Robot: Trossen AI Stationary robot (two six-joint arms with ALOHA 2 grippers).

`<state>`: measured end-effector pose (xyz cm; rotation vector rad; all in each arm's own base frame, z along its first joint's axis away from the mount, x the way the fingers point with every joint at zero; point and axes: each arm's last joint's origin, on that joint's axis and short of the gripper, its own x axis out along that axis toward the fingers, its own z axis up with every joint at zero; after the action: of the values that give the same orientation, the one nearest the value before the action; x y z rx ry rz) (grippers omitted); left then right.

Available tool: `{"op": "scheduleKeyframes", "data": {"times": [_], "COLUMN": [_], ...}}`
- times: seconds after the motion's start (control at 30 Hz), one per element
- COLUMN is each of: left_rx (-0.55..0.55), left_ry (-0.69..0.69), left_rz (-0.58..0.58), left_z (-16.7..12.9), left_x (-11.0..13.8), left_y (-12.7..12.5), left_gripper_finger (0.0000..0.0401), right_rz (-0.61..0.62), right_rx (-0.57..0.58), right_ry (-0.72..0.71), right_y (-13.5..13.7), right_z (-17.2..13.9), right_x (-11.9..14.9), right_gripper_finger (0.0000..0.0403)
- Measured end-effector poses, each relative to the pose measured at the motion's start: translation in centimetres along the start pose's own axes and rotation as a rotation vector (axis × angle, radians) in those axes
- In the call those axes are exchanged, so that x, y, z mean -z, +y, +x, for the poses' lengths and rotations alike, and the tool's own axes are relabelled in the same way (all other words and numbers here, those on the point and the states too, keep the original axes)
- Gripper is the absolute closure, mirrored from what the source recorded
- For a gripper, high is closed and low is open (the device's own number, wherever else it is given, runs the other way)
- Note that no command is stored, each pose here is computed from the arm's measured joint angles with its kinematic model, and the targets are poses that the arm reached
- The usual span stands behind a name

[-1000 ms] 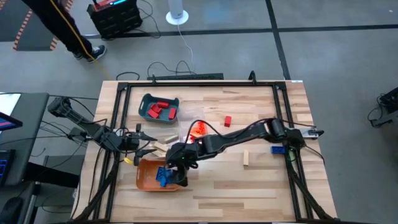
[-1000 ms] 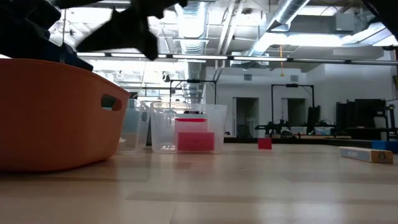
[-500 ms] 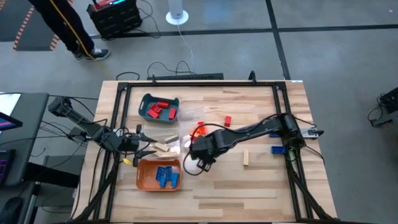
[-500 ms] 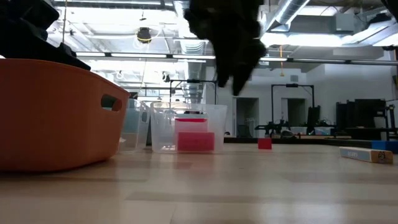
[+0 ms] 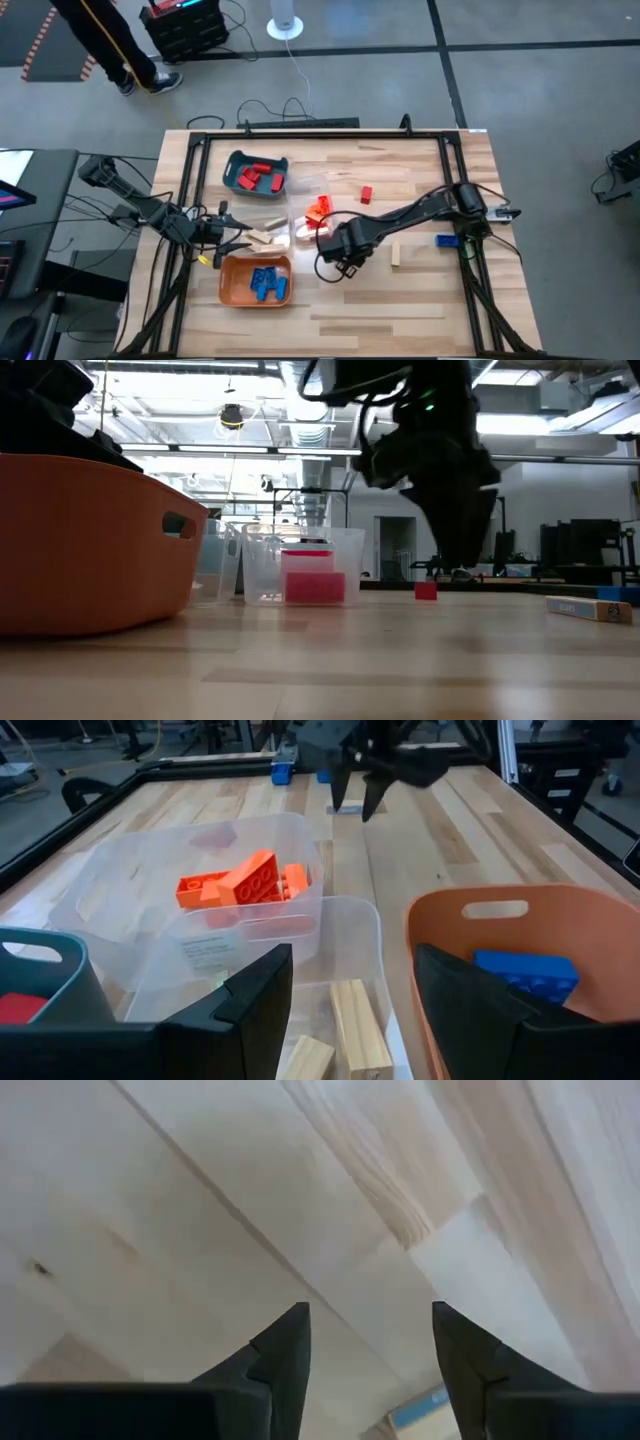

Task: Sort blocks
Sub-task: Put the brown block into the left transparent bin

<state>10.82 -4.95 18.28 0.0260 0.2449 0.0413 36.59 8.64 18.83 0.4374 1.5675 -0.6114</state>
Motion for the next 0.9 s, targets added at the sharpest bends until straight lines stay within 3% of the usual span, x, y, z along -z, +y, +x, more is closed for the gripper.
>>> {"op": "scheduleKeyframes", "data": {"times": [0.2, 0.4, 0.53, 0.9], "left_rx": [-0.001, 0.002, 0.003, 0.003], "left_ry": [0.005, 0.005, 0.001, -0.003], "left_rz": [0.0, -0.001, -0.003, -0.002], "left_z": [0.0, 0.0, 0.0, 0.0], "left_x": [0.1, 0.1, 0.0, 0.0], "left_y": [0.0, 0.0, 0.0, 0.0], "left_gripper_finger": [0.0198, 0.0198, 0.0198, 0.0198], "right_rz": [0.127, 0.472, 0.633, 0.667], "right_rx": [-0.02, -0.011, -0.01, 0.09], "right_ry": [-0.08, -0.313, -0.352, -0.48], "right_y": [-2.2, -5.5, -6.3, -2.8], "right_z": [-1.5, -1.3, 0.6, 6.5], "right_x": [3.6, 8.9, 11.6, 12.6], "right_gripper_finger": [0.025, 0.0255, 0.0238, 0.0174]}}
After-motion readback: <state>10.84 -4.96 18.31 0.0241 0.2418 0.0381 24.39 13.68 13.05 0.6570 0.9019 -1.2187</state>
